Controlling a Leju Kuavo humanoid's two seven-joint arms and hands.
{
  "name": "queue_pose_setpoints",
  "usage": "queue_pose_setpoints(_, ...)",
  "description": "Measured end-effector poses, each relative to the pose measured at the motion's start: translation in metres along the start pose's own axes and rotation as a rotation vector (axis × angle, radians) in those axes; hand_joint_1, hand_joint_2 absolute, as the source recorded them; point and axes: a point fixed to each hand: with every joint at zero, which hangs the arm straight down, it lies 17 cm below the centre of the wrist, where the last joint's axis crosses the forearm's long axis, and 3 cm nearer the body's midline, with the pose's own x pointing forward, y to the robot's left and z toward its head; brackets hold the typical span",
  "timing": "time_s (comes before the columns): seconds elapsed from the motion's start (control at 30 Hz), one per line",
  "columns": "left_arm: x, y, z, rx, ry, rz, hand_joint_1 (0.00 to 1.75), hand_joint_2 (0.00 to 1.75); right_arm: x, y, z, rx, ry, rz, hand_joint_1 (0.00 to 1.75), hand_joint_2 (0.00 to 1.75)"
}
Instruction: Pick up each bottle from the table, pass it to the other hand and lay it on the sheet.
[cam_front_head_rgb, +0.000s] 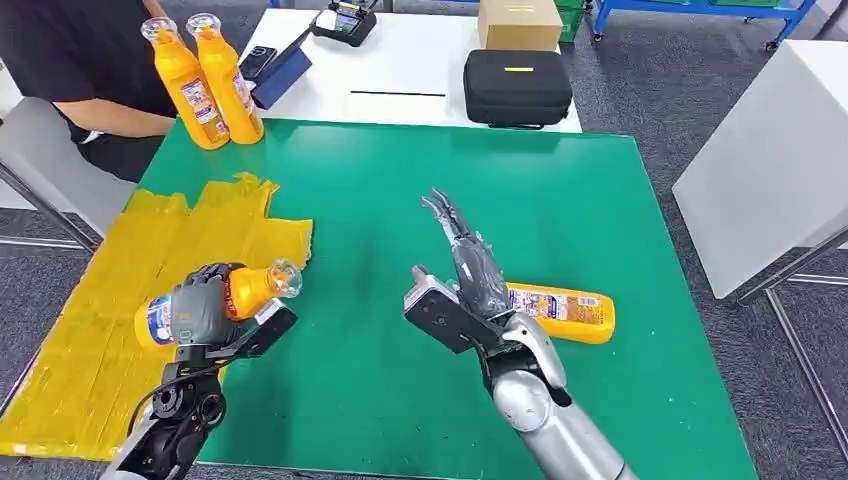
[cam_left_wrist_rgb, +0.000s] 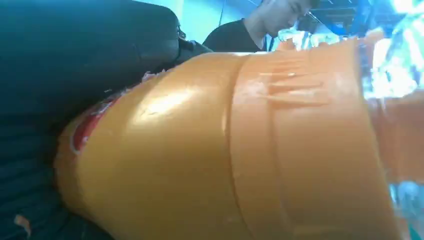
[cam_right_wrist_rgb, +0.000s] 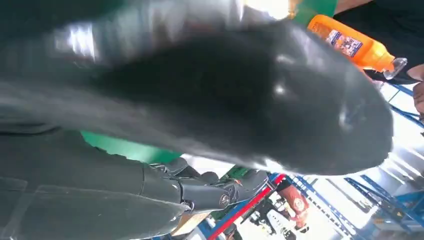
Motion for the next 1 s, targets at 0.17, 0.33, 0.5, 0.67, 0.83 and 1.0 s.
queue_pose_setpoints(0.17,-0.021,-0.034,0.008,-0.121,0.030,-0.111,0.00,0.00,-0.002,0.002,-0.003,0.017,-0.010,0.002,0.00,0.00)
queue_pose_setpoints(0.33,-0.031,-0.044,0.014,-0.161,0.050,-0.144,0.00,0.00,-0.005,0.003,-0.004,0.025,-0.007,0.009,0.00,0.00)
queue_pose_setpoints(0.5,-0.034,-0.048,0.016,-0.175,0.055,-0.152,0.00,0.00,-0.008,0.005,-0.004,0.031,-0.003,0.012,0.00,0.00)
queue_pose_setpoints(0.67,-0.036,-0.049,0.017,-0.182,0.057,-0.156,0.00,0.00,-0.017,0.003,-0.001,0.037,0.022,0.029,0.00,0.00)
queue_pose_setpoints(0.83,-0.044,-0.055,0.027,-0.218,0.079,-0.118,0.00,0.00,-0.047,-0.011,0.021,0.066,0.084,0.161,0.00,0.00)
queue_pose_setpoints(1.0,-0.047,-0.051,0.028,-0.208,0.091,-0.107,0.00,0.00,-0.056,-0.026,0.031,0.047,0.099,0.190,0.00,0.00)
